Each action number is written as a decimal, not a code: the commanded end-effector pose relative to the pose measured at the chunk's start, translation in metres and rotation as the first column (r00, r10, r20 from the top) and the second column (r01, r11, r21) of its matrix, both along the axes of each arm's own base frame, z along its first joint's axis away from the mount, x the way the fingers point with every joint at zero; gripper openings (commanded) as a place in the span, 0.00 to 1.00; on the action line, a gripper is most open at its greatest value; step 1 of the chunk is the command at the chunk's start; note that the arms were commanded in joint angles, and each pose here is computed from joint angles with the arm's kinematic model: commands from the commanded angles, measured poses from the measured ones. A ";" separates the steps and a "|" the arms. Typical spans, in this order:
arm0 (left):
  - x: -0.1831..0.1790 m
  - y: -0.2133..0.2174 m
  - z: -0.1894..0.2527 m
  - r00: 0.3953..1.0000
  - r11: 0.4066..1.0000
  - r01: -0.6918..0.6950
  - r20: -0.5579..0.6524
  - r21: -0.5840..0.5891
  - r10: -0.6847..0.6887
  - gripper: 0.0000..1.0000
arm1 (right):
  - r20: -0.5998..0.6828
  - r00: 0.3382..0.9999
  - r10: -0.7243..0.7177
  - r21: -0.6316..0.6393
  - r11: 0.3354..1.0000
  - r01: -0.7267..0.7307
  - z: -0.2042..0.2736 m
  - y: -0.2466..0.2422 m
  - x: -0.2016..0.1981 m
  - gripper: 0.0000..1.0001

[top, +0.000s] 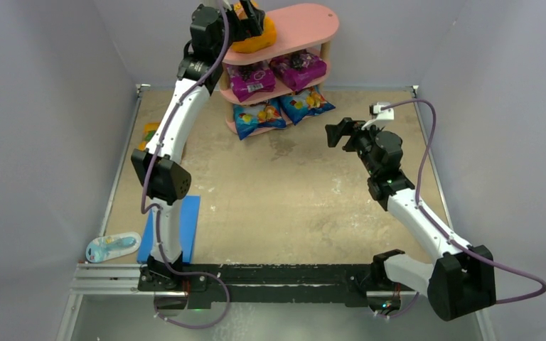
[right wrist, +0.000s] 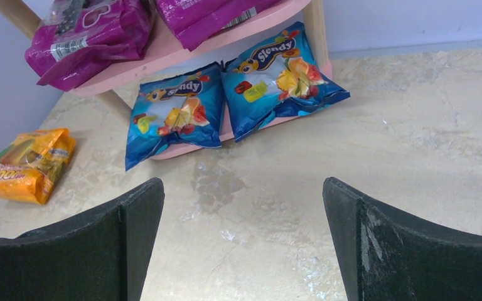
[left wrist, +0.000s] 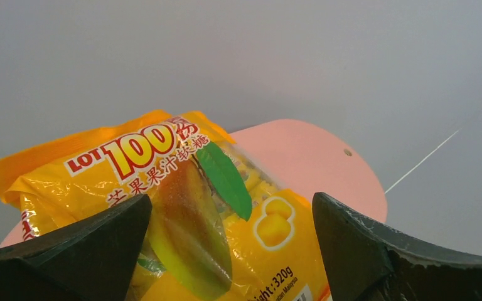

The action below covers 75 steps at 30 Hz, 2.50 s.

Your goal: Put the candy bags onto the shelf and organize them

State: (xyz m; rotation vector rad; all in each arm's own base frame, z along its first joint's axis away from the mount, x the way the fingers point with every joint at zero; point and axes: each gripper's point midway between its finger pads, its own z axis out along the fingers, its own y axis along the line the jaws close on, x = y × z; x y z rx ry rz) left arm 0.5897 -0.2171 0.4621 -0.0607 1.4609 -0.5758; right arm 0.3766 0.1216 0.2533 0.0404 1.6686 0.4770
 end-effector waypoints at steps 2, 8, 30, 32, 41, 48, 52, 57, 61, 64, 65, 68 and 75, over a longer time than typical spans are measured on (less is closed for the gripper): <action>-0.003 0.011 -0.067 0.978 0.998 -0.056 -0.201 0.040 0.063 0.99 | 0.033 0.999 0.000 0.002 1.000 0.000 0.012 0.000 0.002 0.98; -0.015 0.010 -0.099 0.965 0.993 -0.011 -0.260 0.118 0.042 0.99 | 0.036 0.999 0.007 0.006 1.000 -0.007 0.012 0.002 0.002 0.98; -0.089 0.049 0.084 0.992 0.994 -0.101 0.078 0.051 0.097 0.99 | 0.039 0.998 0.050 0.001 0.999 -0.050 0.009 0.011 0.008 0.97; -0.099 0.066 0.073 0.985 0.984 -0.166 0.052 0.063 0.163 0.99 | 0.041 0.998 0.054 0.005 0.999 -0.054 0.009 0.012 0.007 0.97; -0.157 0.161 -0.049 0.862 0.887 -0.458 -0.216 0.054 0.458 0.99 | 0.055 0.998 0.038 0.025 0.999 -0.039 0.016 0.007 -0.001 0.98; -0.175 0.265 -0.224 0.650 0.778 -0.627 -0.575 -0.035 0.498 0.98 | 0.080 0.995 0.060 0.031 0.998 -0.063 0.021 0.011 -0.003 0.98; -0.193 0.286 -0.290 0.516 0.730 -0.683 -0.700 0.012 0.495 0.93 | 0.060 0.997 0.057 0.027 0.998 -0.059 0.015 0.010 -0.003 0.98; -0.213 0.306 -0.323 0.438 0.658 -0.753 -0.741 0.007 0.509 0.85 | 0.057 0.996 0.062 0.023 0.998 -0.063 0.014 0.011 -0.001 0.98; -0.222 0.326 -0.333 0.412 0.611 -0.792 -0.740 -0.003 0.531 0.84 | 0.053 0.997 0.062 0.020 0.998 -0.063 0.012 0.011 -0.001 0.98; -0.220 0.335 -0.344 0.402 0.589 -0.808 -0.749 -0.018 0.527 0.84 | 0.058 0.996 0.063 0.019 0.998 -0.065 0.014 0.012 -0.001 0.98; -0.217 0.336 -0.348 0.414 0.596 -0.802 -0.755 -0.039 0.508 0.83 | 0.057 0.996 0.064 0.021 0.998 -0.065 0.014 0.012 -0.001 0.98; -0.203 0.335 -0.355 0.452 0.611 -0.786 -0.765 -0.098 0.458 0.80 | 0.055 0.997 0.063 0.024 0.998 -0.064 0.013 0.012 -0.001 0.98; -0.179 0.333 -0.379 0.470 0.619 -0.772 -0.787 -0.146 0.400 0.76 | 0.052 0.997 0.052 0.021 0.998 -0.053 0.014 0.009 -0.002 0.98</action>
